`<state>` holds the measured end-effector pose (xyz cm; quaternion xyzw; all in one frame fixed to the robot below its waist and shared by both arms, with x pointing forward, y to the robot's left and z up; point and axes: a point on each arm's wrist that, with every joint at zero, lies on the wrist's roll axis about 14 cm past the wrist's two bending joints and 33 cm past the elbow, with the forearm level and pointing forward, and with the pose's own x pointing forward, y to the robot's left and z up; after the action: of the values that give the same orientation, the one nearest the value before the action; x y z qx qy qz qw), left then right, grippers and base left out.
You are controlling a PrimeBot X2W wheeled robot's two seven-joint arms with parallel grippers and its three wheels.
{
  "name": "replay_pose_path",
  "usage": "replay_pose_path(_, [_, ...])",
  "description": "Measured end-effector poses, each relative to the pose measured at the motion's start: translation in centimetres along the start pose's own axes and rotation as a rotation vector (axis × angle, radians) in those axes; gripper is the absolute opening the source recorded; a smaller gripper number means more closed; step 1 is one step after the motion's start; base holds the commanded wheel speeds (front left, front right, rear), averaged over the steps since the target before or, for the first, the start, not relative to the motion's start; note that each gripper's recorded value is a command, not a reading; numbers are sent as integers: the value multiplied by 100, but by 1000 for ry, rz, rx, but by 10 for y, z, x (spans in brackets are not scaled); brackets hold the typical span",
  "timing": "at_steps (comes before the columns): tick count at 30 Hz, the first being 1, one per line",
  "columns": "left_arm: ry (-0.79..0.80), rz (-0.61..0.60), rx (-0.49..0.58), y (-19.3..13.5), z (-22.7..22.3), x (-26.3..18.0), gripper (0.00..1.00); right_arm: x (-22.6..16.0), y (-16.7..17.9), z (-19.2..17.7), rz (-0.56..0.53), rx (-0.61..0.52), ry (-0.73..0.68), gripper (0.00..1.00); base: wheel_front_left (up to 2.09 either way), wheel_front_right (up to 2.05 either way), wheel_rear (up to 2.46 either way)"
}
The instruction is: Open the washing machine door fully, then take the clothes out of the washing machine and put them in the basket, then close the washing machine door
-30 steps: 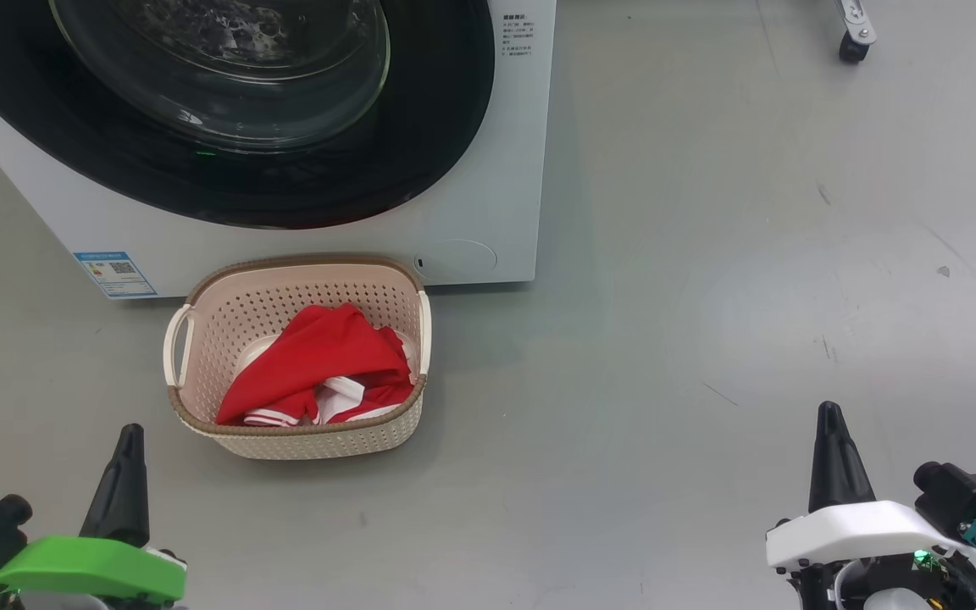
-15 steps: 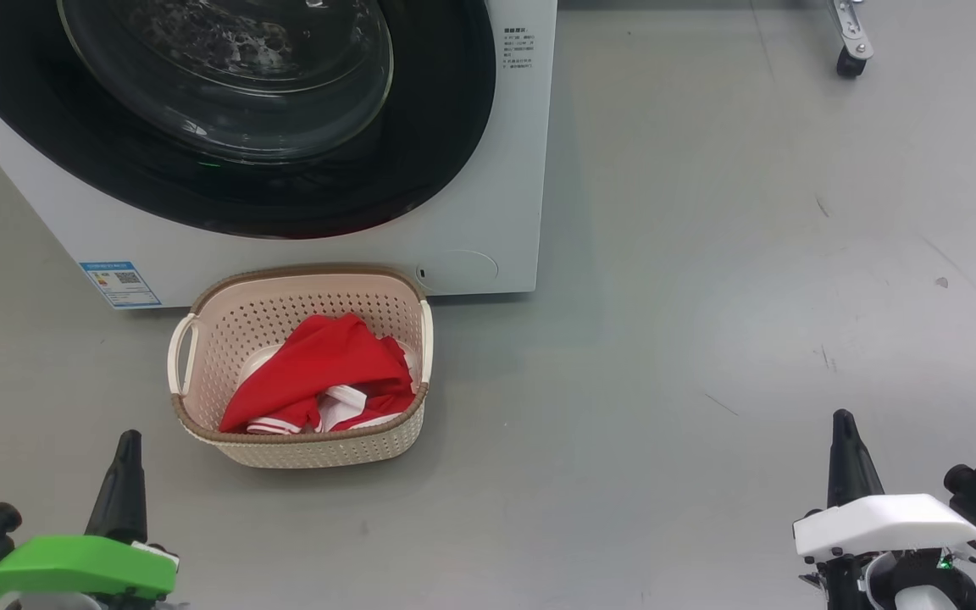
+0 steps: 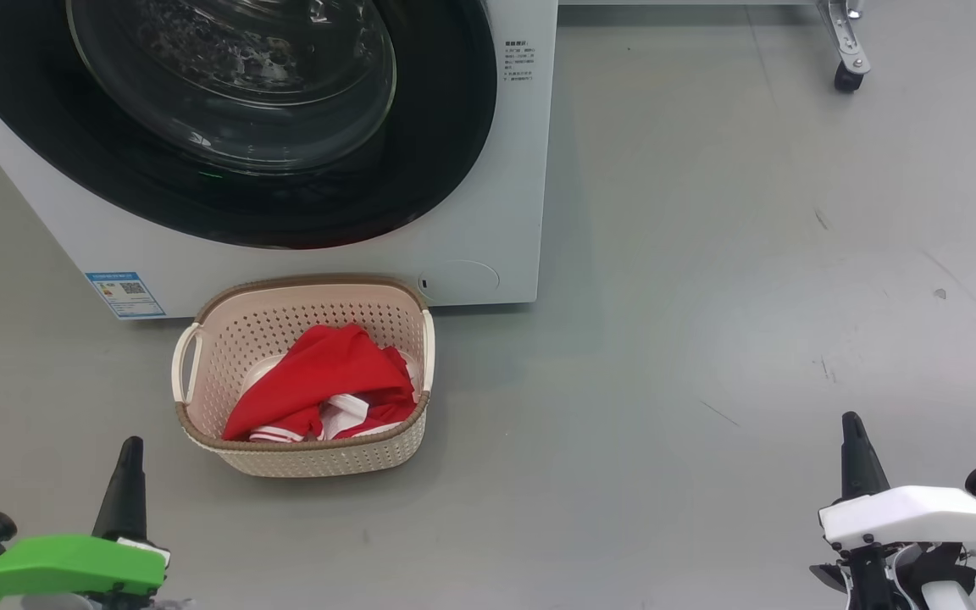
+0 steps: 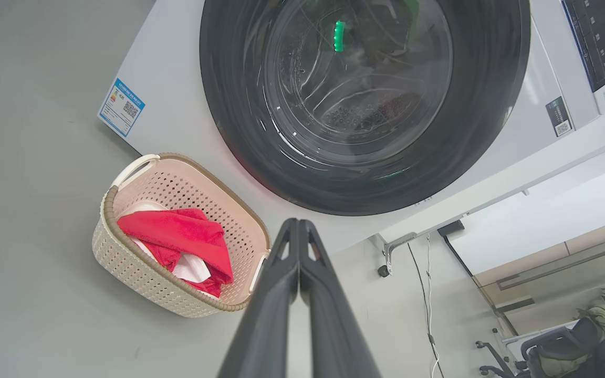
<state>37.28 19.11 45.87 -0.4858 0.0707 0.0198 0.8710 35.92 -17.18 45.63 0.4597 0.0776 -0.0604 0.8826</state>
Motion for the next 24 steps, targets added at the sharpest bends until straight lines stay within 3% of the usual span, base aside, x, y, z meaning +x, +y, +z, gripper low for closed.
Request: replay_pose_path(24, [-9, 7, -292, -3, 0, -3, 0, 5, 0, 17, 33, 327, 4, 0, 0, 0, 0])
